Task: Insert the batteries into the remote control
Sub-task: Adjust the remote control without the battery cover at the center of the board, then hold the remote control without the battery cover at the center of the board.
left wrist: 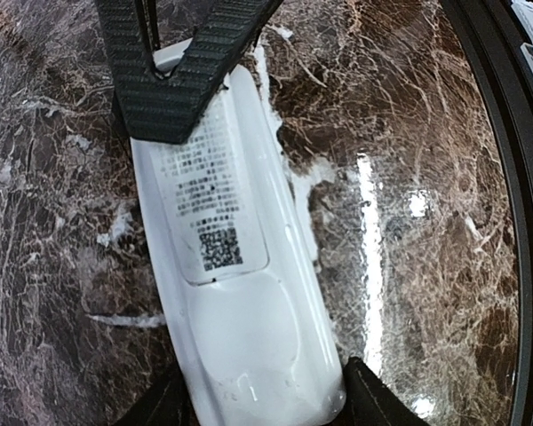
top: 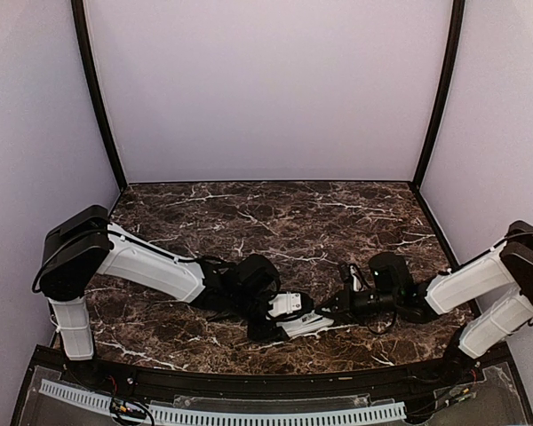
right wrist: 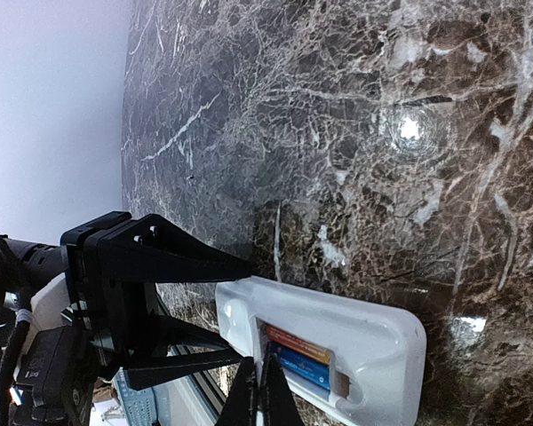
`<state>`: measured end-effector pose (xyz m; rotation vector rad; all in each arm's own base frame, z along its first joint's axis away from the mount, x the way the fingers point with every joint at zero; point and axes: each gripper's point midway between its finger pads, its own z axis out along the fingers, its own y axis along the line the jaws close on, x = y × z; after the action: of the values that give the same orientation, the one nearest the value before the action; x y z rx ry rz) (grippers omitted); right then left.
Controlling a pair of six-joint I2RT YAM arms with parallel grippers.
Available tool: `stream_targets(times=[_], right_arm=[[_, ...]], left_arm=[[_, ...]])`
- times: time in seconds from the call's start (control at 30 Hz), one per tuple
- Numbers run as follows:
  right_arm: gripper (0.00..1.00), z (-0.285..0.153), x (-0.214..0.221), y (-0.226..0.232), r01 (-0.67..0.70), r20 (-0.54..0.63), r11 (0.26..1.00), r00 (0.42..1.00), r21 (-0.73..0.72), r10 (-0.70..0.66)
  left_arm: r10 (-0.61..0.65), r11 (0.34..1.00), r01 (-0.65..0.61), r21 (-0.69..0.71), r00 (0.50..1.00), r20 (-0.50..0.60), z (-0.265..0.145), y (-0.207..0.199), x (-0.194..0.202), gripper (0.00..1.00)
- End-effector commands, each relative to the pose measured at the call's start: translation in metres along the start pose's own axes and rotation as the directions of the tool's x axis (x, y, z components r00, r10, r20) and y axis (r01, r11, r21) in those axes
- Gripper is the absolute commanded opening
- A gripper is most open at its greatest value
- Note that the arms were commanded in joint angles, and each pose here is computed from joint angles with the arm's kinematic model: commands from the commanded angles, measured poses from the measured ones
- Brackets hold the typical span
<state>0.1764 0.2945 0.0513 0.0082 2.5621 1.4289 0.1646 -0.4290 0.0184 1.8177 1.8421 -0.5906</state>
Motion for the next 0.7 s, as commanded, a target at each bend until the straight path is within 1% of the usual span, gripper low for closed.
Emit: stream_targets(times=[0.0,0.27,0.37,0.57,0.67], right_arm=[[0.00,0.003,-0.002,-0.001,-0.023,0.004,1.000,1.000,-0.016,0.023],[0.00,0.006,0.005,-0.011,-0.054,-0.027,0.998,0.998,0.023,0.055],[0.00,0.006,0.004,-0.010,-0.065,-0.025,0.997,0.998,0.029,0.065],[0.00,0.007,0.005,-0.019,-0.072,-0.023,0.995,0.997,0.072,0.074],[0.00,0.008,0.005,-0.020,-0.072,-0.027,0.995,0.997,0.070,0.074]], left_arm=[[-0.015,1.000,0.018,0.018,0.988,-0.153,0.011,-0.008,0.044,0.56],[-0.017,1.000,0.019,0.010,0.988,-0.152,0.011,-0.007,0.044,0.56],[-0.018,1.000,0.021,0.014,0.989,-0.146,0.010,-0.007,0.042,0.62],[-0.014,1.000,0.013,-0.009,0.999,-0.051,-0.002,0.001,0.006,0.71],[-0.004,1.000,0.005,-0.024,1.000,0.030,-0.009,0.007,-0.021,0.73]])
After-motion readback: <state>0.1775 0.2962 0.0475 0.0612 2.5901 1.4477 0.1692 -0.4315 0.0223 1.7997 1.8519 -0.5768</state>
